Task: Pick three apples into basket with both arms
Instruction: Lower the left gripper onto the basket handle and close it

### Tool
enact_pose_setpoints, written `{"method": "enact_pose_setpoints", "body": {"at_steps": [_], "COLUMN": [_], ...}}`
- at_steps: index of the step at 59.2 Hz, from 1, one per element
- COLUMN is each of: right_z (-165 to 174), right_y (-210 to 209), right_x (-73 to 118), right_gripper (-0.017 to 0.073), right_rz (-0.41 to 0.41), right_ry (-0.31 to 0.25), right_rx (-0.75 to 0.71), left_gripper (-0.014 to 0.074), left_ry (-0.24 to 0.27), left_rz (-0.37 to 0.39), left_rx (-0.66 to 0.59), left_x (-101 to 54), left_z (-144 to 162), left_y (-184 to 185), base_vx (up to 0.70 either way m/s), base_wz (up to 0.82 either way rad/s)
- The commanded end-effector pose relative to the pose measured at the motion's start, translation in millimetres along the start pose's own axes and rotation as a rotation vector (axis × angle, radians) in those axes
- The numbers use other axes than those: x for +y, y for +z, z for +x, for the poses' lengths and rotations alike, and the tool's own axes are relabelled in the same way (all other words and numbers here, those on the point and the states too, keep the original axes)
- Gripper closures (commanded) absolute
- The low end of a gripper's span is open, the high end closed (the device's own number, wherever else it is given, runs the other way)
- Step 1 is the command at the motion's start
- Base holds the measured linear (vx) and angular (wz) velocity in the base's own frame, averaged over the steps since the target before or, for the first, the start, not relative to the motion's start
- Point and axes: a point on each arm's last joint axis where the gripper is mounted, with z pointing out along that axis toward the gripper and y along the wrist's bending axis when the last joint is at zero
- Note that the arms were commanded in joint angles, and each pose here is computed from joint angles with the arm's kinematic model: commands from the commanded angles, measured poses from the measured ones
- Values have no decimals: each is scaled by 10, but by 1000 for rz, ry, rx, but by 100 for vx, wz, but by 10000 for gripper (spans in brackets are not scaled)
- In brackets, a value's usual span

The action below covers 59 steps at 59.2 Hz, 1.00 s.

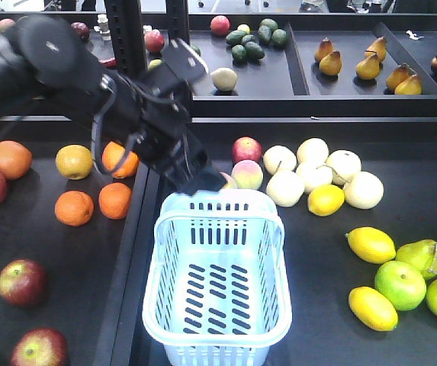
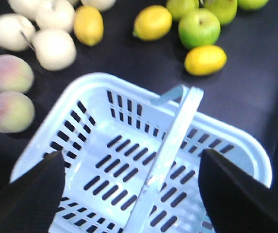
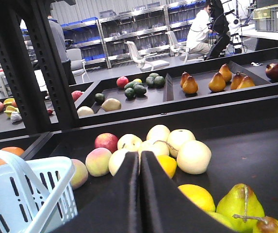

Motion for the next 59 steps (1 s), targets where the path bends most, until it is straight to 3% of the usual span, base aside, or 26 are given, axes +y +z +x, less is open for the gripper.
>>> {"method": "enact_pose_setpoints", "body": {"at_steps": [1,7,38,59], "right_z": [-22,-22,-22,-22], "right_y": [-5,-5,-5,-5], "right_x": [7,7,7,7], "right_gripper": [568,568,568,568], "right_rz": [-11,-11,-11,-11], "right_ry": [-16,-16,-16,-16], "right_rx": [-67,-67,-67,-67], "left_gripper": [59,59,59,59], "left_ry": [34,58,73,63], "left_rz": [-12,-18,-7,35], "left_rx": [-62,-21,0,16], "left_x": [-35,20,41,52], "left_z": [-128,-76,-46,-9], "left_y": [-100,9,75,184], "base_vx": [0,0,0,0], "base_wz": [0,0,0,0]}}
